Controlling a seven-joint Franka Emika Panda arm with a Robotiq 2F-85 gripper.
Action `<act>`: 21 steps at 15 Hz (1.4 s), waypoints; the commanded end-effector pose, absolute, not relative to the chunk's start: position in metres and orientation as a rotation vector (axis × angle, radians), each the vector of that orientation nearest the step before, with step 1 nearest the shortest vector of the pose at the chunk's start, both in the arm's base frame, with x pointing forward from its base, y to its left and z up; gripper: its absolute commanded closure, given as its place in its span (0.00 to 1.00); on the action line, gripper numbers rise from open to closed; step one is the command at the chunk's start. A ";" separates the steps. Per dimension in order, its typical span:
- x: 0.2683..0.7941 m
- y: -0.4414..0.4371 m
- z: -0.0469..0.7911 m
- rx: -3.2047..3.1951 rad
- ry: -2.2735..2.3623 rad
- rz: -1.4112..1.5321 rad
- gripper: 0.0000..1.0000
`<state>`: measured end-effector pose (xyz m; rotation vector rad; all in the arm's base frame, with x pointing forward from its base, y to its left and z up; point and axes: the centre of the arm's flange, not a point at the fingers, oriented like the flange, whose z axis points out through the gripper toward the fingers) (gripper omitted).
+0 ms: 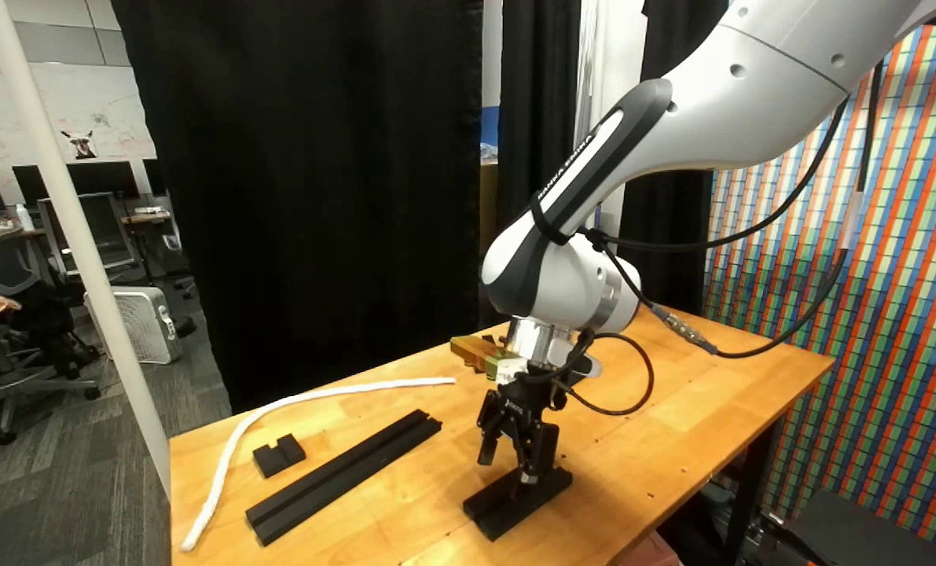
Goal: Attach some of the black objects at their width to make one long black strip
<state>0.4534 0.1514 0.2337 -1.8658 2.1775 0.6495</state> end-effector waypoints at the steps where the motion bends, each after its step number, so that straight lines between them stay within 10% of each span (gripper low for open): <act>1: 0.444 0.124 0.219 -1.898 2.208 0.616 0.00; 21: 0.469 0.164 0.226 -2.147 2.188 0.094 0.00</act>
